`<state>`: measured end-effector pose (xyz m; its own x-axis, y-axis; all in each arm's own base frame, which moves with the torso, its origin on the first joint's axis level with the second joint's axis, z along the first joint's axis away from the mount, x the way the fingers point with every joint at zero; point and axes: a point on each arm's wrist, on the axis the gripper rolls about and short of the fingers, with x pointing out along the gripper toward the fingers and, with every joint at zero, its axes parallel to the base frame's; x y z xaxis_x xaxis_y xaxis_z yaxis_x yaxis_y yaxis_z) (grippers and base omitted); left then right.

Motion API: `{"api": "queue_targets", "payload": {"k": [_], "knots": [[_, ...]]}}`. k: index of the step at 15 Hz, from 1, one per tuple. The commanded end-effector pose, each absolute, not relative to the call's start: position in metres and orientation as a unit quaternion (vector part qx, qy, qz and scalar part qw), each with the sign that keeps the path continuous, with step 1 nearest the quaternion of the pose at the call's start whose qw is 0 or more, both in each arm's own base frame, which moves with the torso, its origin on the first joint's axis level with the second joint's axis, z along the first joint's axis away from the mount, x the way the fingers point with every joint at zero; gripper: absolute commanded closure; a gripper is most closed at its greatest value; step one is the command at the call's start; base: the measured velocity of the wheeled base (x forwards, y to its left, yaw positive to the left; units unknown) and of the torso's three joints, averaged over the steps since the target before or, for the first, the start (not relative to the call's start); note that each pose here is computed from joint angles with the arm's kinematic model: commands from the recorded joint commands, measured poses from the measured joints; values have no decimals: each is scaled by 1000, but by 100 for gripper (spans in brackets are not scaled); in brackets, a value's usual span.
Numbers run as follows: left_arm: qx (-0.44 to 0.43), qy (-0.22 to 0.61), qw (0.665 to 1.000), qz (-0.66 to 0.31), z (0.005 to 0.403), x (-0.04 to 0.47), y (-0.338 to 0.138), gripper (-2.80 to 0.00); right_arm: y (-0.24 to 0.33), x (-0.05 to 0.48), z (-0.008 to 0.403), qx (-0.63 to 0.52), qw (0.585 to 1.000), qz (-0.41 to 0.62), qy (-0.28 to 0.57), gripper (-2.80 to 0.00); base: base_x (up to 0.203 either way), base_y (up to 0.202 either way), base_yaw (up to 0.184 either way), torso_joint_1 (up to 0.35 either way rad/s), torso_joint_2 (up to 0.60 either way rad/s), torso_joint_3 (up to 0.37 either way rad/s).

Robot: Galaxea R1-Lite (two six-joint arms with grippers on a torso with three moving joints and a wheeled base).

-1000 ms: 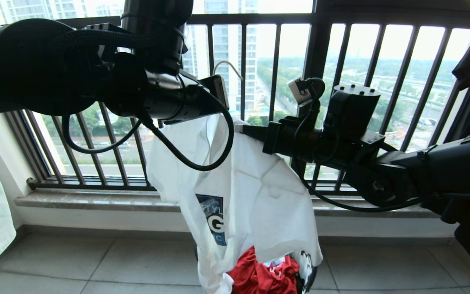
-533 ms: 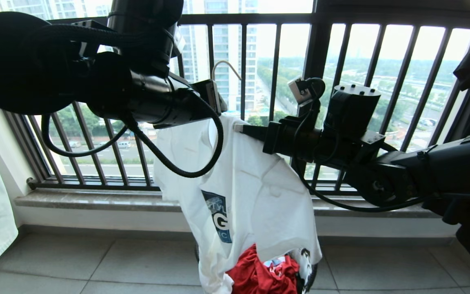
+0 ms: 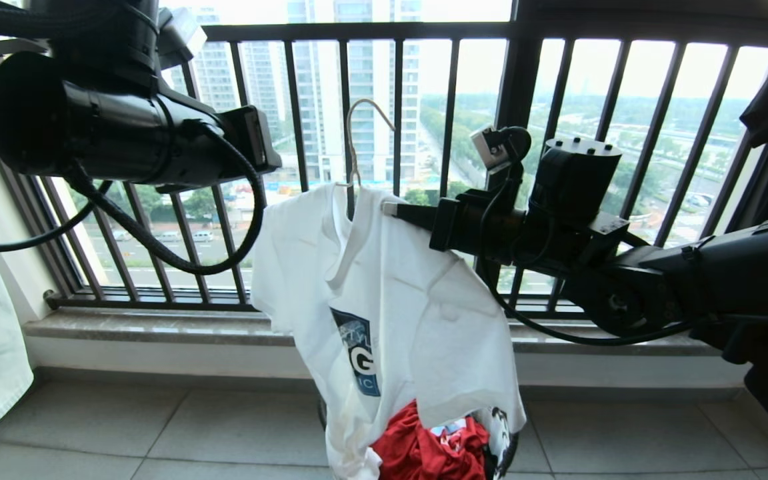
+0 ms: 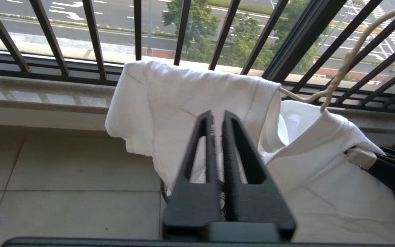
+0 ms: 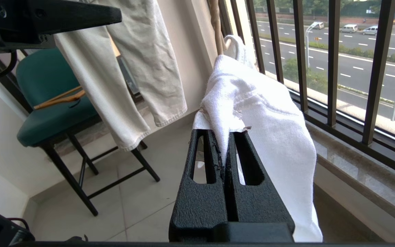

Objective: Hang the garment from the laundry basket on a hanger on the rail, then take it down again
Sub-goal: Hang the clothes on the clothes rack

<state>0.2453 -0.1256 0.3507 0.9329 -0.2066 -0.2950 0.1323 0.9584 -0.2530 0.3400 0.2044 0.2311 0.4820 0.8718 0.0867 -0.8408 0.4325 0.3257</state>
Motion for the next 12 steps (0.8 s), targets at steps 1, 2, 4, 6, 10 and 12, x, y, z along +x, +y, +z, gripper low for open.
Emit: {"api": "queue_targets", "payload": {"k": [1,2,4,6,10,12], "knots": [[-91,155,978,-109,358,250,-92,0,204,339,232,165,844,509,46,0,0,0,0,0,0,0],[-77,161,973,-150,360,252,-75,0,204,339,232,165,844,509,46,0,0,0,0,0,0,0],[-47,163,960,-225,366,258,-37,0,205,340,231,166,843,509,49,0,0,0,0,0,0,0],[38,154,947,-280,364,274,-9,0,205,339,231,165,840,514,51,0,0,0,0,0,0,0],[167,154,913,-340,341,321,11,0,205,338,230,164,837,518,63,0,0,0,0,0,0,0],[197,143,908,-341,334,336,2,0,204,337,231,164,834,522,64,0,0,0,0,0,0,0]]}}
